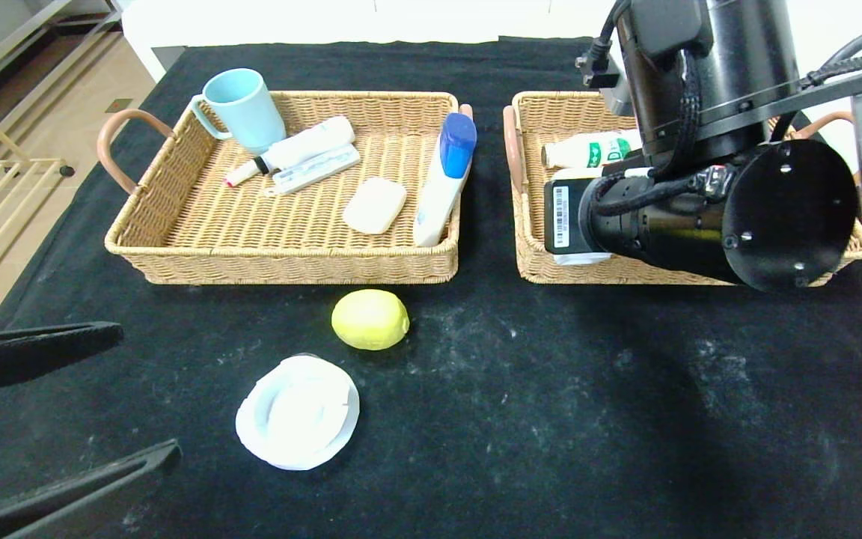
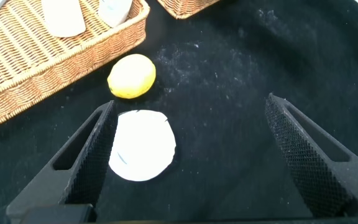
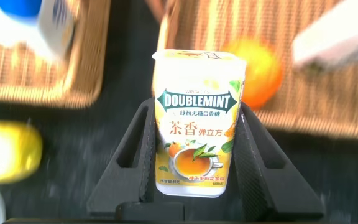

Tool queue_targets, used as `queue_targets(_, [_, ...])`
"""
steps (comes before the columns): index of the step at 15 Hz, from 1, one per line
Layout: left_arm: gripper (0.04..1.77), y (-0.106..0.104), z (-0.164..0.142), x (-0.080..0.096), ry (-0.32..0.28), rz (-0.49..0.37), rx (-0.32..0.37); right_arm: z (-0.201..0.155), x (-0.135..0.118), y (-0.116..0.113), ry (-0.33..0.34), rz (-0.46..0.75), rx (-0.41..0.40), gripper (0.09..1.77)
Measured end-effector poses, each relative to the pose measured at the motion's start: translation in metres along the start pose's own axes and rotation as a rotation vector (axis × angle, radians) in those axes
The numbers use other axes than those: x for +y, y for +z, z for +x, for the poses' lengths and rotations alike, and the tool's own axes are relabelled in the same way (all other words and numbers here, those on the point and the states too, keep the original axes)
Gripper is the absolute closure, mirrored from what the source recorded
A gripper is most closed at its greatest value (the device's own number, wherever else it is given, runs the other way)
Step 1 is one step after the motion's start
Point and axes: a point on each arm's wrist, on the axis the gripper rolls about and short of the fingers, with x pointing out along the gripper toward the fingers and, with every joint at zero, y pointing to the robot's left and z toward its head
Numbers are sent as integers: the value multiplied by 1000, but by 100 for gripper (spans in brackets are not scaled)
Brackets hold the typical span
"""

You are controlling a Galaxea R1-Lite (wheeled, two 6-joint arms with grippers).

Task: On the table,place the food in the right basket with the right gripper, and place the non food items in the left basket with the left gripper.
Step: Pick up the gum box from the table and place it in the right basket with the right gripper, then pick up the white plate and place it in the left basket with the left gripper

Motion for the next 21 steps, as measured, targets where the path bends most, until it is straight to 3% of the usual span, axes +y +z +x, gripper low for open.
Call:
queue_targets(8, [9, 1, -2, 0, 1, 3, -8, 45, -2, 15, -42, 11, -208, 106])
queue_targets(14, [9, 2, -4, -1, 2, 5, -18, 64, -3, 9, -72, -4, -200, 105])
queue_targets(17, [9, 2, -4, -1, 2, 5, -17, 65, -2, 8, -70, -6, -199, 76])
queue_targets(21, [9, 2, -4, -1, 2, 5, -17, 65, -2, 7, -73, -10, -195, 51])
